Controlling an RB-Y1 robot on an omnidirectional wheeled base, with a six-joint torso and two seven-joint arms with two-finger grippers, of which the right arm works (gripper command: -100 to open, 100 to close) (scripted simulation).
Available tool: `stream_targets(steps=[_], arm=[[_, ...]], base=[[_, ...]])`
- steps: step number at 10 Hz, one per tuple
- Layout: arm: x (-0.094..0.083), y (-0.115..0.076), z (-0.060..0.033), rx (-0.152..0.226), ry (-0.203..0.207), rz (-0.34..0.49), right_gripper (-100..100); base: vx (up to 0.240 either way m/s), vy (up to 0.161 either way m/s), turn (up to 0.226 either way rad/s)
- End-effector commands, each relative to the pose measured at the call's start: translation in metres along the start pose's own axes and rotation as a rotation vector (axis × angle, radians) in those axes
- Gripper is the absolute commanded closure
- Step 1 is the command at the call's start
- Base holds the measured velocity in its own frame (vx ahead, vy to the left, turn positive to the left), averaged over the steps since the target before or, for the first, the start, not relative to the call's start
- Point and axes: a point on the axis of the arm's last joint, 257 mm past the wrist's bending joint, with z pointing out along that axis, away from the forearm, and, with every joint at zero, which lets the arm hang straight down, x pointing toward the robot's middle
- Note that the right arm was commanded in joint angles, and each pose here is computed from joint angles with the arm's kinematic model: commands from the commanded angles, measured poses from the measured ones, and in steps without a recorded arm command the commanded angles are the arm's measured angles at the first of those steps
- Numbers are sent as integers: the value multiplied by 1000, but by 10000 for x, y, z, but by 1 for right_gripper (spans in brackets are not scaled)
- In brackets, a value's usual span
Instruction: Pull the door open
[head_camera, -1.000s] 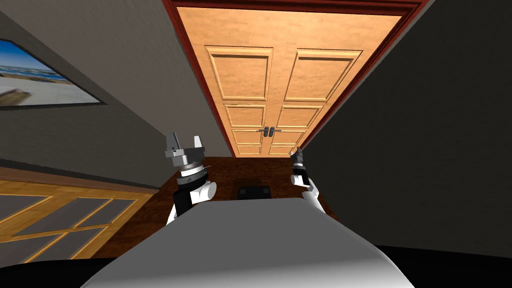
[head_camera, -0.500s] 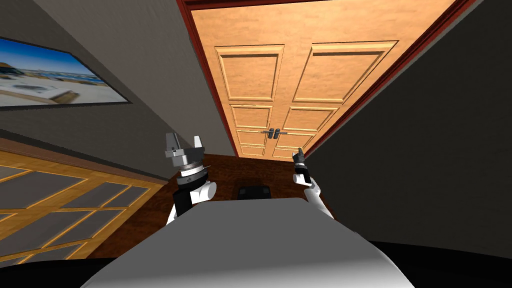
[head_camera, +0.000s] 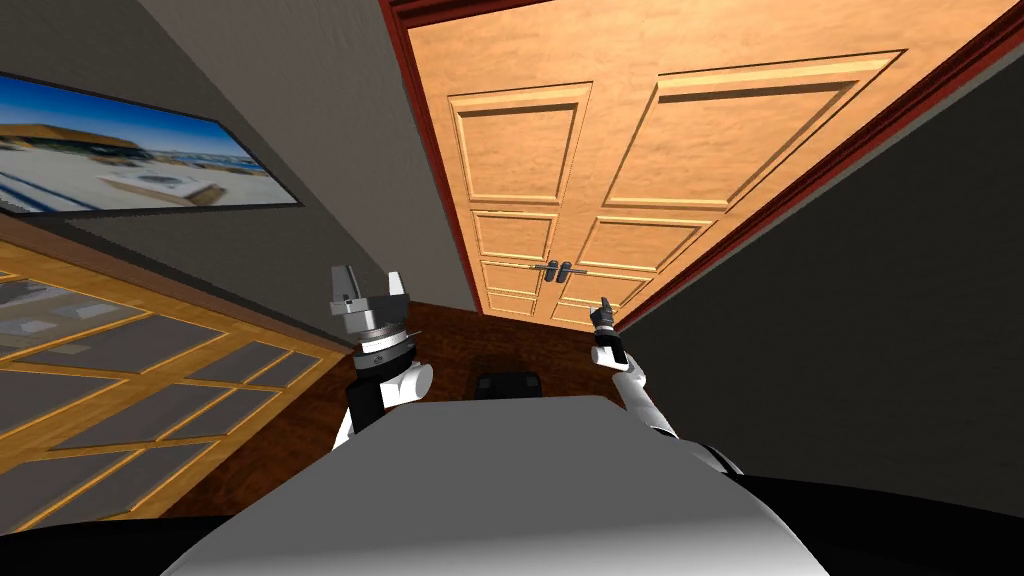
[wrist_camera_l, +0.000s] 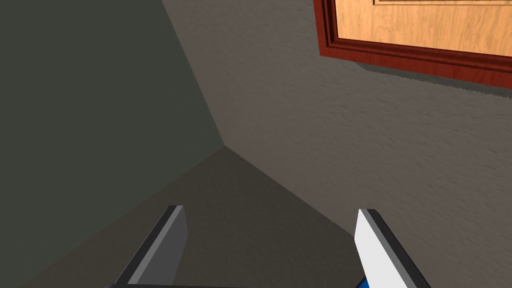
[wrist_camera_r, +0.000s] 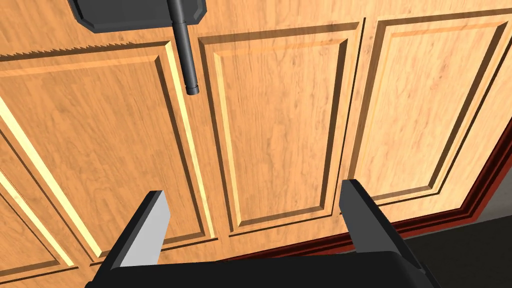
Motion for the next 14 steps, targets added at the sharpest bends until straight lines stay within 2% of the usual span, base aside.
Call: stream_targets(steps=[1,8,9,11,14], arm=[[-129,-83,21,24,-23,-7,-100],[-701,-309,126,98,-114,-30,-100],[-701,-309,126,98,-114,-30,-100],[-896,-364,145,121,-148,-34,-100],[-1054,-402,154,139,-177,-37,-100]], base=[[88,-52,214],[74,-57,190],[35,-36,54],[51,-42,192],[56,-61,158]])
